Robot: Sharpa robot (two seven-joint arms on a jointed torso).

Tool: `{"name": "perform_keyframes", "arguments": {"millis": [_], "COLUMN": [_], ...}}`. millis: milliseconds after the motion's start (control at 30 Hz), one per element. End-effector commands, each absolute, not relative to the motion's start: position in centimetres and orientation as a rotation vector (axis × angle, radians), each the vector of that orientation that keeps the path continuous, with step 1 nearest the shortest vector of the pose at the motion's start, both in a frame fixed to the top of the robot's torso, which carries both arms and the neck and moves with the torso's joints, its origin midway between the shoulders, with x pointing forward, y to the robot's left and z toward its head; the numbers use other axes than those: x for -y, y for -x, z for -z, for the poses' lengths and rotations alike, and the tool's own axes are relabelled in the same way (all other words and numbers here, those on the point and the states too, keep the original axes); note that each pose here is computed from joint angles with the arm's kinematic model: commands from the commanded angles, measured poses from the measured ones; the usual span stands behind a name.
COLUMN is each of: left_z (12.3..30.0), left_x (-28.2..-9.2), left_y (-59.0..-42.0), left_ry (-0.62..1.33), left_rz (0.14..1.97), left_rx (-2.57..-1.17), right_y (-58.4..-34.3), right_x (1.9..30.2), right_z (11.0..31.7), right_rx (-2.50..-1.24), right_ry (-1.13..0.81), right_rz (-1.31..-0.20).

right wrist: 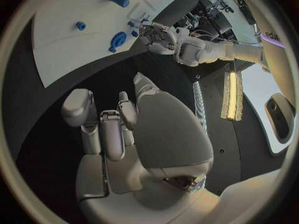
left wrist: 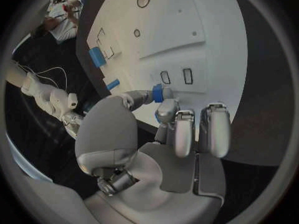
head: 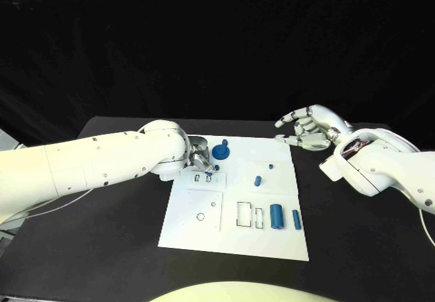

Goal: Assemble the parts on the task board

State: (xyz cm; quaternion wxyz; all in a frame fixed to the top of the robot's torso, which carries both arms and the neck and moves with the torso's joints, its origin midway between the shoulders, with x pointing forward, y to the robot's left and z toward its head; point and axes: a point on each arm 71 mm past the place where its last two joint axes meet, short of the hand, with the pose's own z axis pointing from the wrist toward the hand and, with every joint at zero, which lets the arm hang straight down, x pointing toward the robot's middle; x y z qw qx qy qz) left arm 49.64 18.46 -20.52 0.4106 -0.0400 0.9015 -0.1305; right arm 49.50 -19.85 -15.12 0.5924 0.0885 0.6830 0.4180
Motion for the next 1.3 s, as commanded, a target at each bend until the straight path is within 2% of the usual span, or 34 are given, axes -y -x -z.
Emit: {"name": "perform_keyframes", "arguments": {"millis": [33, 1300], "left_z": [20.6, 22.1], "left_x": [-18.3, -18.4], "left_y": [-49.4, -48.6], "left_ry": [0.046, 0.052], "left_rz": [0.292, 0.271], "left_rx": [-2.276, -2.312], "right_y": [-49.4, -49.5], "right_x": [19.7, 19.5], "right_z": [15.1, 15.1], "right_rx": [-1.590, -1.594], "right_ry": [-0.178, -0.166], "right_rz": [-0.976, -0.977]}}
